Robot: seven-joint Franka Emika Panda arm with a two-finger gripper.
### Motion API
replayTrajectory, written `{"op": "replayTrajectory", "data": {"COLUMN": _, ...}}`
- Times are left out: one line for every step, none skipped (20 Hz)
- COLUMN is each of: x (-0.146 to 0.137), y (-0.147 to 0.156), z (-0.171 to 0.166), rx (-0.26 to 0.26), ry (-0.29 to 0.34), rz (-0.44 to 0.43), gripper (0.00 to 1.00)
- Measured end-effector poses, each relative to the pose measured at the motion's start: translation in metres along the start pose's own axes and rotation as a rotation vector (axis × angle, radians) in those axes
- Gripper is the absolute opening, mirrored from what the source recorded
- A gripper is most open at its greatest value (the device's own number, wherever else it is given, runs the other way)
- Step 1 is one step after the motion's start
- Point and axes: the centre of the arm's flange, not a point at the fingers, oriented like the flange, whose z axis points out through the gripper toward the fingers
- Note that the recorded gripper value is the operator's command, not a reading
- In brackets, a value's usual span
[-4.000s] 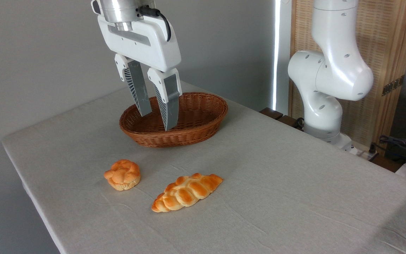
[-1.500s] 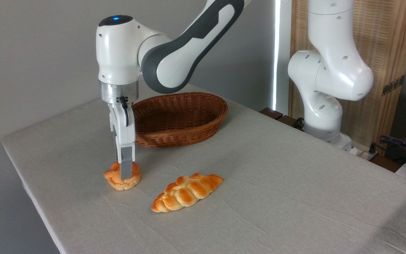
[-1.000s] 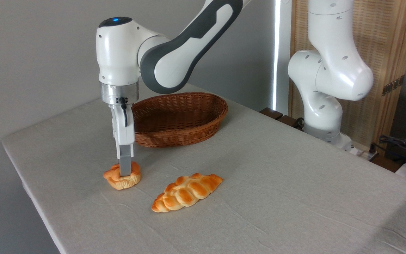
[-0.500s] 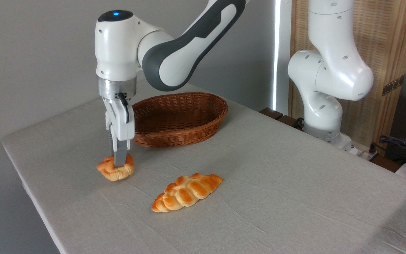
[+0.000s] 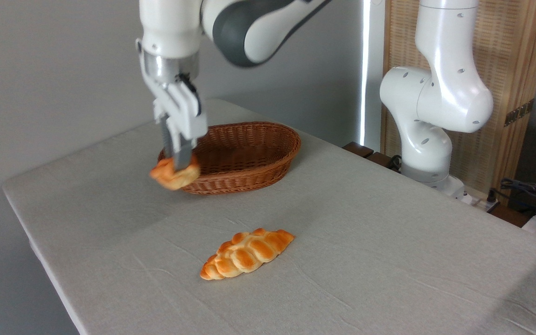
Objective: Put bread into the basket
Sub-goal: 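Lift the round roll and carry it over the wicker basket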
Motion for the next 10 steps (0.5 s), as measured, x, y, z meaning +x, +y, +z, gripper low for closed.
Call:
{"op": "replayTrajectory", "data": {"x": -0.002, "y": 0.016, "z": -0.007, "rx": -0.025, "ry": -0.03, "rz": 0.018, "gripper": 0.28}}
{"op": "replayTrajectory", "data": {"x": 0.0, "y": 0.029, "z": -0.01, "rx": -0.036, "ry": -0.043, "rz": 0.039, "gripper": 0.29}}
{"op": "replayTrajectory", "data": {"x": 0.008, "y": 0.05, "z": -0.01, "rx": -0.045, "ry": -0.054, "rz": 0.077, "gripper": 0.3}}
{"op": "replayTrajectory", "data": {"x": 0.014, "y": 0.064, "z": -0.004, "rx": -0.052, "ry": -0.063, "rz": 0.104, "gripper": 0.35}}
{"op": "replayTrajectory", "data": {"x": 0.02, "y": 0.076, "z": 0.003, "rx": -0.062, "ry": -0.075, "rz": 0.13, "gripper": 0.39}}
{"op": "replayTrajectory", "data": {"x": 0.026, "y": 0.09, "z": 0.013, "rx": -0.073, "ry": -0.09, "rz": 0.158, "gripper": 0.4}}
{"op": "replayTrajectory", "data": {"x": 0.031, "y": 0.102, "z": 0.024, "rx": -0.085, "ry": -0.107, "rz": 0.183, "gripper": 0.4}}
{"op": "replayTrajectory", "data": {"x": 0.035, "y": 0.112, "z": 0.035, "rx": -0.095, "ry": -0.12, "rz": 0.203, "gripper": 0.41}}
{"op": "replayTrajectory", "data": {"x": 0.039, "y": 0.122, "z": 0.049, "rx": -0.103, "ry": -0.13, "rz": 0.224, "gripper": 0.44}}
{"op": "replayTrajectory", "data": {"x": 0.043, "y": 0.128, "z": 0.062, "rx": -0.107, "ry": -0.132, "rz": 0.238, "gripper": 0.51}}
